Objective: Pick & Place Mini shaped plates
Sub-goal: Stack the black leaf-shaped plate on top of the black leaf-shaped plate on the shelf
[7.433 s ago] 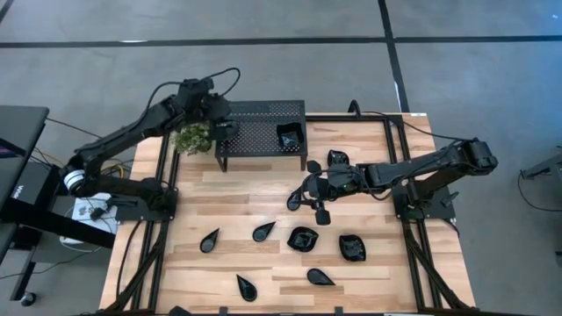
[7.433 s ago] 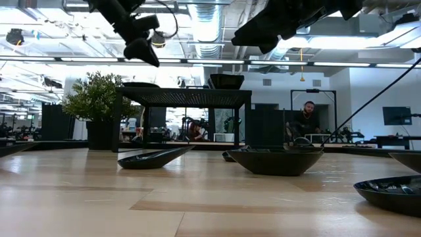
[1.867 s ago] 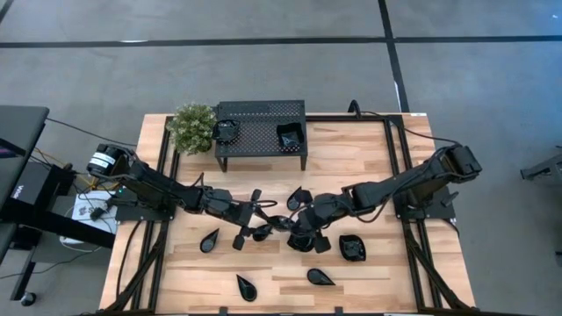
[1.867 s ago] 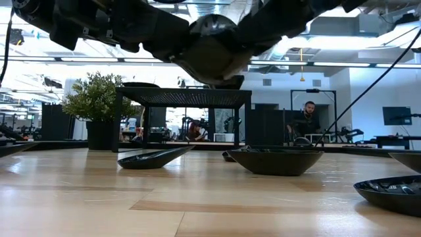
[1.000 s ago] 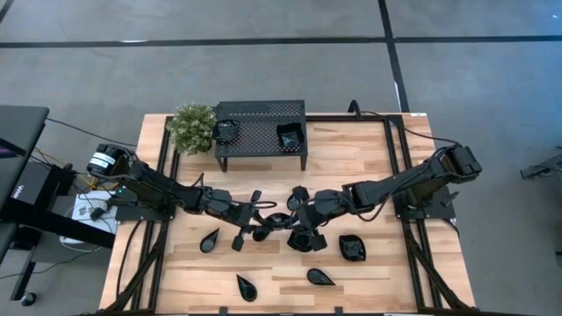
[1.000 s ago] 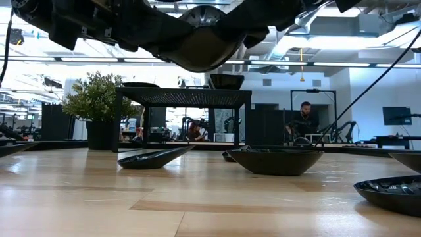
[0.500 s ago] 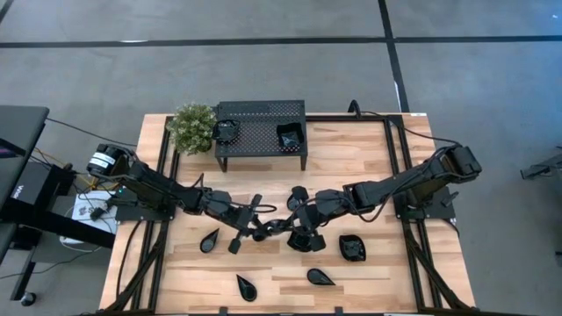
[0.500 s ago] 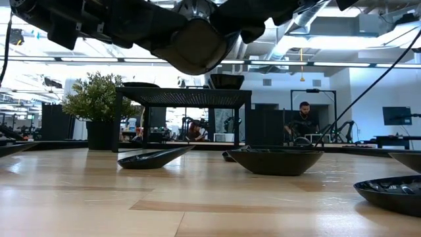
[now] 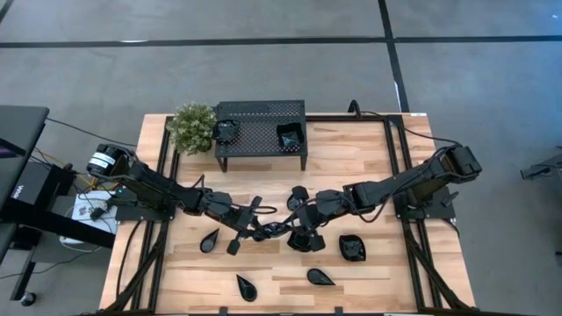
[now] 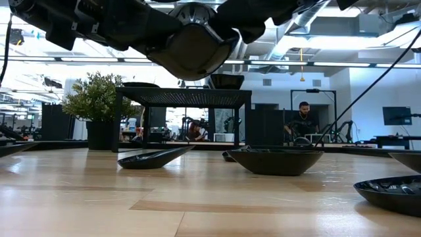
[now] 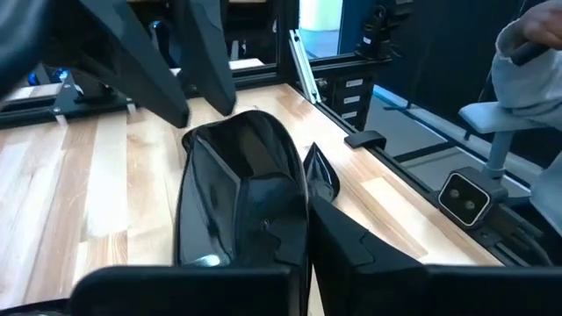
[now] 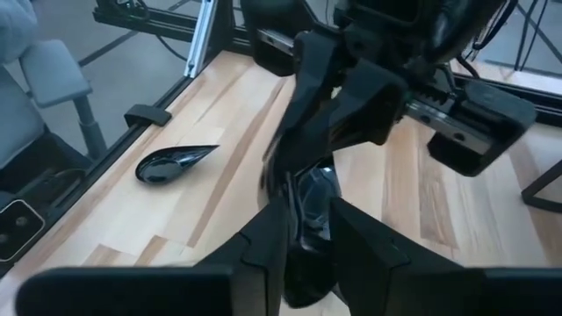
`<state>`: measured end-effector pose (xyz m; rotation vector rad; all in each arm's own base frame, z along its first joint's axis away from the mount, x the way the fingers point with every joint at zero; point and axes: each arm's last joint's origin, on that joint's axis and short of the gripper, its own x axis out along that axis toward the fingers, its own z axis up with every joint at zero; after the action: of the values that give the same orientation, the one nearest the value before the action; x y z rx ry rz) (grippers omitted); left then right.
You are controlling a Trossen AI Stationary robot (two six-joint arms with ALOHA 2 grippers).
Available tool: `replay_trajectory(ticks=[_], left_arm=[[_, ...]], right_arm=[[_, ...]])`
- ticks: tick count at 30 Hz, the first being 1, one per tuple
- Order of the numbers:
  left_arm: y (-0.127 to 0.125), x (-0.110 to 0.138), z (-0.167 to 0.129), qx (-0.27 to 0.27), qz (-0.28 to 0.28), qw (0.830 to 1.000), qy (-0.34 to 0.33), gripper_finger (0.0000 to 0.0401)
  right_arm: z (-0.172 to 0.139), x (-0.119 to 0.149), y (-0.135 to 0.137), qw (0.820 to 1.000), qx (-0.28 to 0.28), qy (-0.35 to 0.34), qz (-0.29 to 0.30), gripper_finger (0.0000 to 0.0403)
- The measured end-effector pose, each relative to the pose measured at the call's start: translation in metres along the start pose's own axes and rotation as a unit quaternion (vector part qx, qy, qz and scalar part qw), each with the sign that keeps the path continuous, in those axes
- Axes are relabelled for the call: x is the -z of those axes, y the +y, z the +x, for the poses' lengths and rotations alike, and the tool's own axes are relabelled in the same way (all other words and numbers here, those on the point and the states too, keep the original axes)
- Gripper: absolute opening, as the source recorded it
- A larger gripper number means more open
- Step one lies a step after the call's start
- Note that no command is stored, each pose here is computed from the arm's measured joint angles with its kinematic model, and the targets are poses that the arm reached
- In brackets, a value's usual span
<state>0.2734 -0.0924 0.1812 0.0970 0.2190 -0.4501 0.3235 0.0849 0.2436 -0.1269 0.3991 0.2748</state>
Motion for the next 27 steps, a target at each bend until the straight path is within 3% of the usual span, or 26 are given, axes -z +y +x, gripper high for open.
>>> replay_trajectory(ticks=[13, 19, 23, 27], left_arm=[[-0.003, 0.002, 0.000, 0.009, -0.004, 1.000, 0.010, 0.0008], [-0.011, 0.013, -0.010, 0.021, -0.028, 0.993, 0.116, 0.0011], [-0.015, 0.005, -0.034, -0.043, -0.012, 0.984, 0.172, 0.0008], [-0.014, -0.023, -0.070, -0.143, 0.062, 0.976, 0.149, 0.0009]], right_arm=[[0.000, 0.001, -0.003, 1.000, -0.003, 0.005, 0.002, 0.0082], [0.000, 0.004, -0.005, 0.999, 0.001, 0.019, 0.030, 0.0082], [0.000, 0.006, -0.005, 0.999, 0.001, 0.028, 0.034, 0.0082], [0.000, 0.006, -0.005, 0.999, 0.000, 0.030, 0.033, 0.0082]])
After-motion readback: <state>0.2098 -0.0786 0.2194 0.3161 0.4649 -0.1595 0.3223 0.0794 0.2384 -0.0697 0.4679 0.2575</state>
